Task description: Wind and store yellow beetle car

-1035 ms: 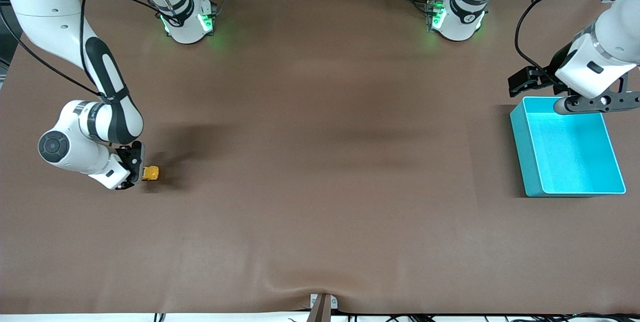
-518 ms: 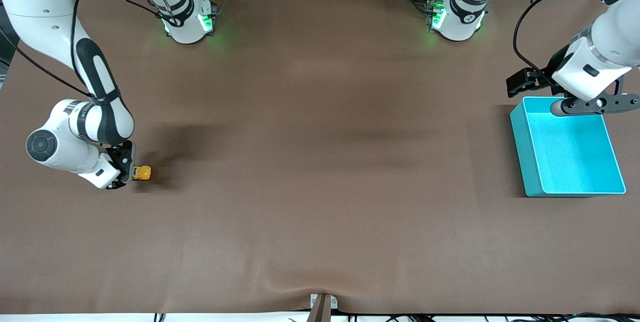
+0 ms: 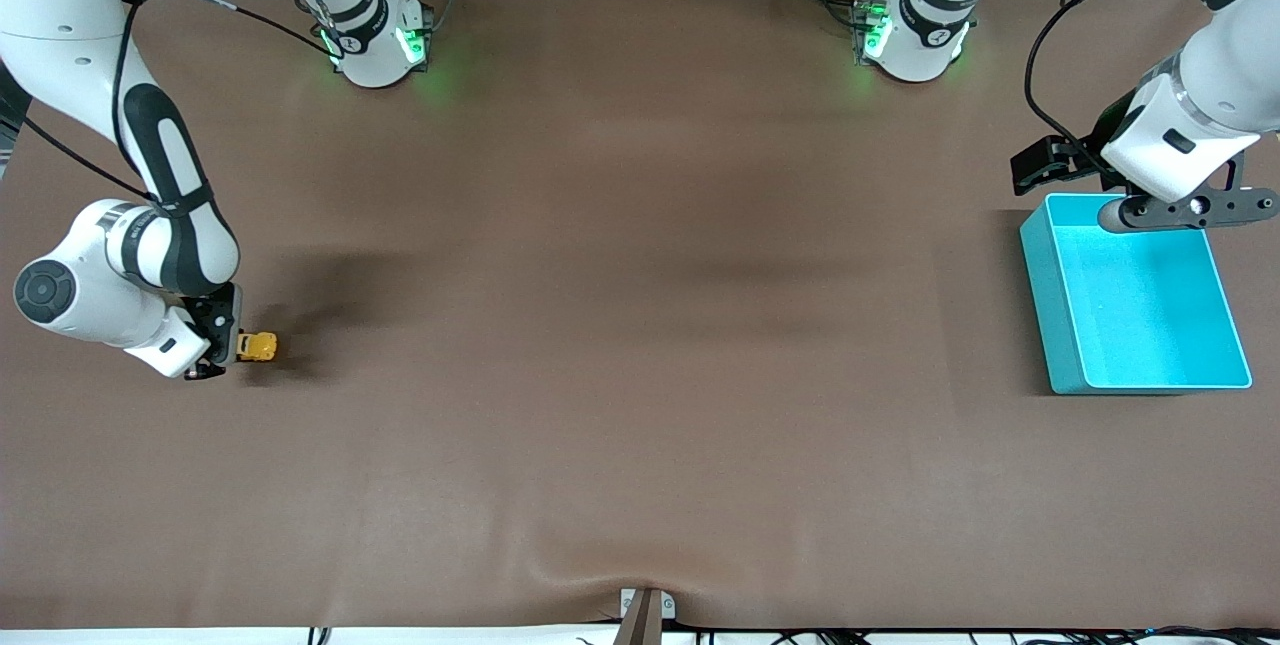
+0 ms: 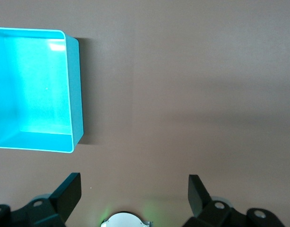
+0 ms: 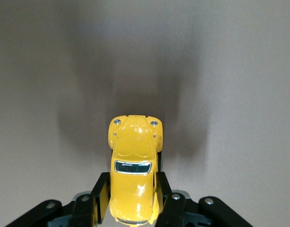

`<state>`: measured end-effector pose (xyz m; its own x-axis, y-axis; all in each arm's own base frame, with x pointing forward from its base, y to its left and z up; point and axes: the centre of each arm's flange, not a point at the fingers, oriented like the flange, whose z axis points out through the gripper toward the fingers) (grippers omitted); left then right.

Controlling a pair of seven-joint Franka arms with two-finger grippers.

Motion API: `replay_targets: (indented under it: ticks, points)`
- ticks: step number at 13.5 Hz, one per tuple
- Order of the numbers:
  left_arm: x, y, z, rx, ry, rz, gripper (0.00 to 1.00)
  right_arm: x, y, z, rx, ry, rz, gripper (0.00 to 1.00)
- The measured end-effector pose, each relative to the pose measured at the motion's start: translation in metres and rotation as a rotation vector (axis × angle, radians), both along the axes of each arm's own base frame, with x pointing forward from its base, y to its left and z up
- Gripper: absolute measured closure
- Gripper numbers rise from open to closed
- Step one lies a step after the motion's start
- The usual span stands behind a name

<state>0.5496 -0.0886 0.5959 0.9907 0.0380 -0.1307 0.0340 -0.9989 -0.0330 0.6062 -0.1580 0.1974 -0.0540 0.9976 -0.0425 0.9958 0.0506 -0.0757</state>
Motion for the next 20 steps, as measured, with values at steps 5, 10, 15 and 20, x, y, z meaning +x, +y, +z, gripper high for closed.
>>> replay_targets:
  ticks: [5,10,15,20]
  points:
    - [0.000,-0.001,-0.001,0.000,0.003,-0.001,0.00,-0.001,-0.020,-0.001,-0.002,-0.004,-0.020,0.53]
    - [0.000,-0.001,-0.003,0.001,0.006,-0.001,0.00,-0.001,-0.023,-0.003,-0.001,0.002,-0.023,0.43]
    - [0.001,-0.001,-0.005,0.001,0.009,-0.001,0.00,0.026,-0.032,0.040,0.020,0.072,-0.035,0.00]
    - [0.002,-0.001,-0.006,0.001,0.011,-0.001,0.00,0.023,-0.046,0.045,0.047,0.099,-0.073,0.00]
